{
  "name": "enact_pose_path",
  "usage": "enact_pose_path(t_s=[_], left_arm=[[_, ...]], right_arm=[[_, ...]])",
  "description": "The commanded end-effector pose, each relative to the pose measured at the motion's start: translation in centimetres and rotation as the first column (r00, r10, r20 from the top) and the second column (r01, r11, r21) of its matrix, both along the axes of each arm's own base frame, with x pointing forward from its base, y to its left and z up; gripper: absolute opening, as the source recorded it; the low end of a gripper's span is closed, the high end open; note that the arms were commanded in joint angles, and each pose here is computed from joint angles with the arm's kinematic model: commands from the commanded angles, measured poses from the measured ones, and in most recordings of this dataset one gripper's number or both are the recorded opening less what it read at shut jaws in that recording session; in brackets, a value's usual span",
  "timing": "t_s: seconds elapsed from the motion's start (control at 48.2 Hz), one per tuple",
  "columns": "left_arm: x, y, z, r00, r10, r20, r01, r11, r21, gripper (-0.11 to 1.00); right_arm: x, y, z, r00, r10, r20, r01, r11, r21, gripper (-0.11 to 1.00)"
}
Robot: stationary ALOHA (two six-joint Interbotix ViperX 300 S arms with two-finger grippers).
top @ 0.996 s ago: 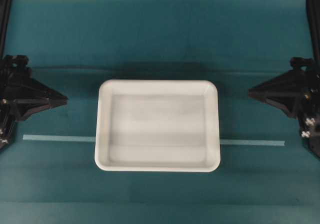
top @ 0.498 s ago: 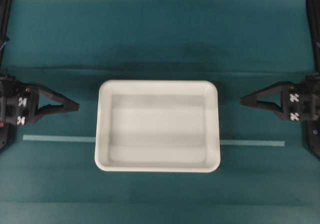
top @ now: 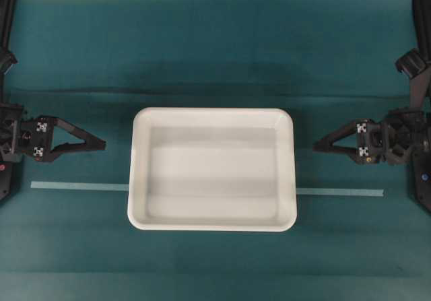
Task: Lift the white case with both hands.
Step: 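Open both grippers and move them inward toward the tray's short sides, then close both grippers on the left and right rims of the white tray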
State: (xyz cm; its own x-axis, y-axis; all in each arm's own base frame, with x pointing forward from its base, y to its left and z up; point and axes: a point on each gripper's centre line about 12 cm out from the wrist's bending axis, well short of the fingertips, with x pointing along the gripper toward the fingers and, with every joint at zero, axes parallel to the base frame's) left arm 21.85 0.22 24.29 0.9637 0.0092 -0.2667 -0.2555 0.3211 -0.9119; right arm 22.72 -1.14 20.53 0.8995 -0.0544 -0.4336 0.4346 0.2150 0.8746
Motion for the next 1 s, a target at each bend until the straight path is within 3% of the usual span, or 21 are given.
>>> enact_pose_path(t_s=[0.0, 0.104, 0.208, 0.27, 0.374, 0.477, 0.581, 0.975], left_arm=[[0.4, 0.0, -0.2, 1.000, -0.001, -0.017, 0.001, 1.000, 0.001, 0.05], [0.4, 0.0, -0.4, 0.999, 0.001, -0.032, -0.001, 1.000, 0.003, 0.26], [0.3, 0.1, -1.3, 0.995, 0.006, -0.095, -0.007, 1.000, -0.004, 0.58], [0.3, 0.1, -1.7, 0.992, 0.006, -0.125, -0.007, 1.000, -0.008, 0.76], [0.3, 0.1, -2.3, 0.988, 0.007, -0.154, -0.008, 1.000, -0.009, 0.97], [0.4, 0.1, -3.1, 0.984, 0.007, -0.178, -0.008, 1.000, -0.010, 0.96], [0.5, 0.2, -4.4, 0.981, 0.010, -0.195, -0.012, 1.000, -0.010, 0.96], [1.0, 0.2, -10.2, 0.973, 0.006, -0.229, -0.010, 1.000, -0.014, 0.96]], right_arm=[[0.3, -0.2, -0.4, 1.000, -0.009, -0.016, 0.009, 1.000, -0.002, 0.37], [0.3, -0.3, -0.3, 1.000, -0.012, -0.011, 0.011, 1.000, -0.008, 0.65], [0.2, -0.3, -0.6, 1.000, -0.012, -0.020, 0.012, 1.000, -0.006, 0.87], [0.1, -0.3, -1.0, 0.999, -0.014, -0.032, 0.014, 1.000, -0.003, 0.94], [-0.2, -0.3, -2.1, 0.998, -0.019, -0.068, 0.020, 1.000, 0.012, 0.93], [-0.5, 0.1, -3.1, 0.995, -0.034, -0.095, 0.040, 0.997, 0.059, 0.94], [-0.9, 0.5, -4.3, 0.994, -0.032, -0.100, 0.038, 0.998, 0.056, 0.94], [-0.8, -0.1, -8.0, 0.986, -0.121, -0.117, 0.126, 0.991, 0.035, 0.94]])
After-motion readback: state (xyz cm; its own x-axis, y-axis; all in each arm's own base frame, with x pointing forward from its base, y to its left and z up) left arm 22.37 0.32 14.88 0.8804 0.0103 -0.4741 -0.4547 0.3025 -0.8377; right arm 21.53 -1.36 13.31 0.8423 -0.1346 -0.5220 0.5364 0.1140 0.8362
